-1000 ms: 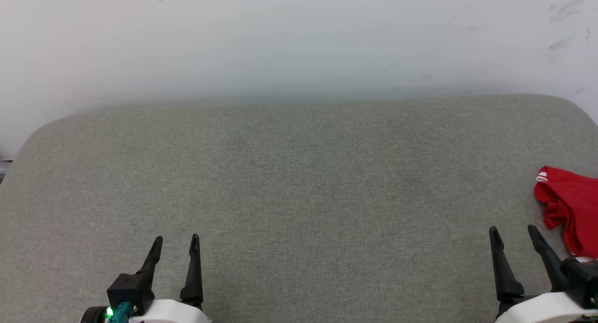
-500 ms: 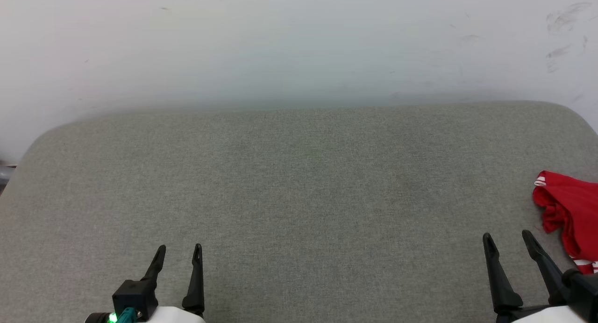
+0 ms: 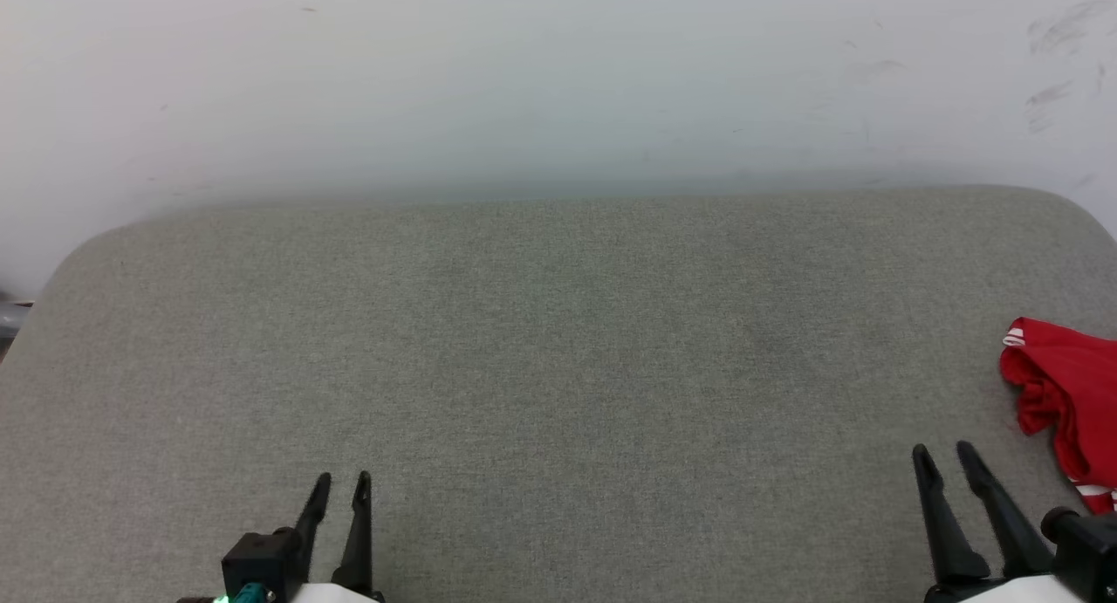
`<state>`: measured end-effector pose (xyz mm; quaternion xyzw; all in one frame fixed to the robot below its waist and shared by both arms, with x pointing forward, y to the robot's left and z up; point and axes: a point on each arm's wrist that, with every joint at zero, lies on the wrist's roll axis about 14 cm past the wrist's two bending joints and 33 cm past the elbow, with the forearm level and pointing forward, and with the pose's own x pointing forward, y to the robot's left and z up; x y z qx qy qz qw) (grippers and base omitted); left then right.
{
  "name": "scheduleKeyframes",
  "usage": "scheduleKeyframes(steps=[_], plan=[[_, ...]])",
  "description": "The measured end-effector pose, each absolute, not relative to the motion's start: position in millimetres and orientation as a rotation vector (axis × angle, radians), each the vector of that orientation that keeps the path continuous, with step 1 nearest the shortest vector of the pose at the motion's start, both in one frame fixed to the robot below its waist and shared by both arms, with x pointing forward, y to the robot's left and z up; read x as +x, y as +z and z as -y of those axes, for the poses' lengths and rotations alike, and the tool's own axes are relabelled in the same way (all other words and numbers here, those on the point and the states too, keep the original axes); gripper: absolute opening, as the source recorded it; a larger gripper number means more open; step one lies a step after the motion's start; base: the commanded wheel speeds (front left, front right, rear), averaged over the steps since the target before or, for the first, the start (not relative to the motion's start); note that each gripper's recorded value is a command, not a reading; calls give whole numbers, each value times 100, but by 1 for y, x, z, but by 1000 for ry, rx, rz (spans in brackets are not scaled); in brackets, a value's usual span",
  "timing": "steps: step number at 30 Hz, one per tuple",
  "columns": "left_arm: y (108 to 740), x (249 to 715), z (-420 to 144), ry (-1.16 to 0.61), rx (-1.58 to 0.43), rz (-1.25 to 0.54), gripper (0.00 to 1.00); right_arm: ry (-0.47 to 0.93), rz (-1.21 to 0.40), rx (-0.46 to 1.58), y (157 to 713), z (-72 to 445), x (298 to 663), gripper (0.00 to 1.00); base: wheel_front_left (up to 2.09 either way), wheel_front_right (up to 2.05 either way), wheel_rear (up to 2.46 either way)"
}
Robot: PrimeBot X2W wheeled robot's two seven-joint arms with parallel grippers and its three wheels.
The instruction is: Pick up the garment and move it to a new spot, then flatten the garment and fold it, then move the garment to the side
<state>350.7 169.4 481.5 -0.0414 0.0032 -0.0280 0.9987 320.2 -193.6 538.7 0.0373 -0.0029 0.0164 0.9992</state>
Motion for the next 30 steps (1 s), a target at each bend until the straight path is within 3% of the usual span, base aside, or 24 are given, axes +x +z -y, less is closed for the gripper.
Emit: scheduleKeyframes(steps=[8,30], plan=[[459,343,-173,-23,-176,-95,0,37,-41,175,521,192,320,0,0,0,0],[461,355,-187,66,-592,-134,0,52,-37,608,515,189,339,0,0,0,0]])
